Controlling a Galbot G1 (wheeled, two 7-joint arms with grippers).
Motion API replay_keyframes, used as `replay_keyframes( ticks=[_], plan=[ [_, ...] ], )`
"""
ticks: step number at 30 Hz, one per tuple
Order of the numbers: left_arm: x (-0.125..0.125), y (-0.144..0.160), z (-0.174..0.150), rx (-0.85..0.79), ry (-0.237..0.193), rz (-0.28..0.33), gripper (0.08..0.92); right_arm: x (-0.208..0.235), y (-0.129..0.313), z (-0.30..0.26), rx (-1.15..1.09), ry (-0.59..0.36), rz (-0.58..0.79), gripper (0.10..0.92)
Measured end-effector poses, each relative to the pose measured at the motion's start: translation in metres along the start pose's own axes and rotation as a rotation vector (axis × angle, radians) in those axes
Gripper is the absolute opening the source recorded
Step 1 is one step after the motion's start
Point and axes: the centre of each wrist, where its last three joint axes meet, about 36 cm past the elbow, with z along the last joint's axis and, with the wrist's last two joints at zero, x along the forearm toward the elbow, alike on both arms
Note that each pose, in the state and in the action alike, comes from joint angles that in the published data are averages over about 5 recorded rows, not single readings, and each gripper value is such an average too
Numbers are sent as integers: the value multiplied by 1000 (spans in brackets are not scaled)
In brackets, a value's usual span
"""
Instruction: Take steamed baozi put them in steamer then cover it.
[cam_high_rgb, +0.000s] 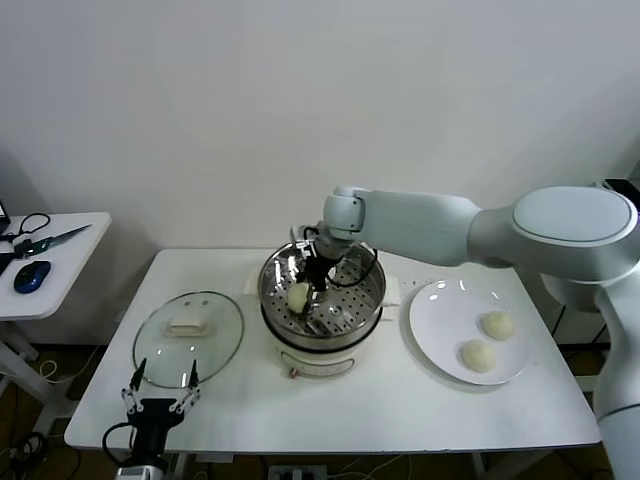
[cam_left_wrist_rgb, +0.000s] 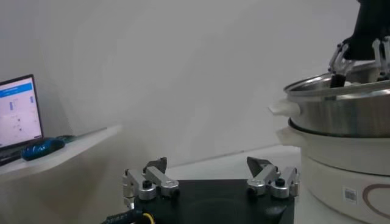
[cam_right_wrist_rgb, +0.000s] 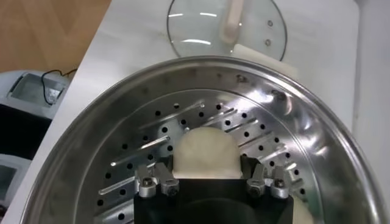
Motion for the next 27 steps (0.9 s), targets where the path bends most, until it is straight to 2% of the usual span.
replay_keyframes(
  ticks=[3,10,14,20,27],
  plan=[
    [0,0,1,0,2,0,823,-2,0,-1,0,-2,2,710],
    [-1,0,1,-1,2,0,823,1,-1,-2,2,-5,8,808],
    [-1,0,0,-3,0,-1,823,12,-2,1,9,-5,12,822],
    [-2,0,-2,-6,-4,-1,823,42,-1,13,17,-14,25,823],
    [-1,0,-3,-10,-5,0,823,100,11,51,26,-14,63,823]
  ],
)
